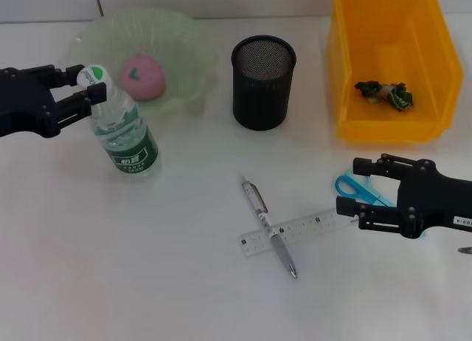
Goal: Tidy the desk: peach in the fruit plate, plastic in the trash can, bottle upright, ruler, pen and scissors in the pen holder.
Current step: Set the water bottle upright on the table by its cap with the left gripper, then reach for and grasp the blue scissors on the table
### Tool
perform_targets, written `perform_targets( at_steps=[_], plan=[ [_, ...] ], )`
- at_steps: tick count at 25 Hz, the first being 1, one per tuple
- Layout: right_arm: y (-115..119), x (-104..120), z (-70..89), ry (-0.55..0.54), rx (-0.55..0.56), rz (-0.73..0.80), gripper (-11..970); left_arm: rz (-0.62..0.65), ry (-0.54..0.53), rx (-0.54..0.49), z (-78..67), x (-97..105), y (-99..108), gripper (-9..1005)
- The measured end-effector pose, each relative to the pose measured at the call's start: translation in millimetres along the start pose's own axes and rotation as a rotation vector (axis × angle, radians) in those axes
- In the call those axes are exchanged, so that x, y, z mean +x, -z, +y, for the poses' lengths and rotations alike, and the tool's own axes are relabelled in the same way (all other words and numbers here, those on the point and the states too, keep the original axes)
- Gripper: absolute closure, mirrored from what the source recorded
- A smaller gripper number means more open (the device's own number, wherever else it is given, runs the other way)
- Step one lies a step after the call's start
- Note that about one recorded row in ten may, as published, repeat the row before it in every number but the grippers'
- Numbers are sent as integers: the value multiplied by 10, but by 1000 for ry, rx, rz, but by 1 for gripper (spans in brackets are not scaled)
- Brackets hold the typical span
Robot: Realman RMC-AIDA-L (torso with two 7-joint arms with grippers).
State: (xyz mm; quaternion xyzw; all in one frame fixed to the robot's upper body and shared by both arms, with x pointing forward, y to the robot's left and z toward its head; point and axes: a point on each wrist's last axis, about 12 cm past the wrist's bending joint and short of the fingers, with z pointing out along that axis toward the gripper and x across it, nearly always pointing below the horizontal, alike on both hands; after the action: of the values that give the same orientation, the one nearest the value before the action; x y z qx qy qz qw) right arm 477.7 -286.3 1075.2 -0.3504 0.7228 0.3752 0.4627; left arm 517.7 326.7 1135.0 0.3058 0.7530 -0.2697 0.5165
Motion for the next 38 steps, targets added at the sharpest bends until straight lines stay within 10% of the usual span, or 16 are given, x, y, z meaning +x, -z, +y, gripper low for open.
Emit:
perform_targets(
  at_steps=[20,27,33,38],
  plan=[
    [-24,-43,2,-10,-21,-5,177,-52,-47,31,4,-137,-121,576],
    [26,-103,11,-18,-36,-22,178,-111,-80,23,-13,-248,-6,380],
    [400,-560,-16,-79,-15,-38,178,-144,-163,94,-181,-244,179,263],
    [577,-1197,31,-185,119,272,178,-184,-173,294,-407,230,59,183]
  ],
)
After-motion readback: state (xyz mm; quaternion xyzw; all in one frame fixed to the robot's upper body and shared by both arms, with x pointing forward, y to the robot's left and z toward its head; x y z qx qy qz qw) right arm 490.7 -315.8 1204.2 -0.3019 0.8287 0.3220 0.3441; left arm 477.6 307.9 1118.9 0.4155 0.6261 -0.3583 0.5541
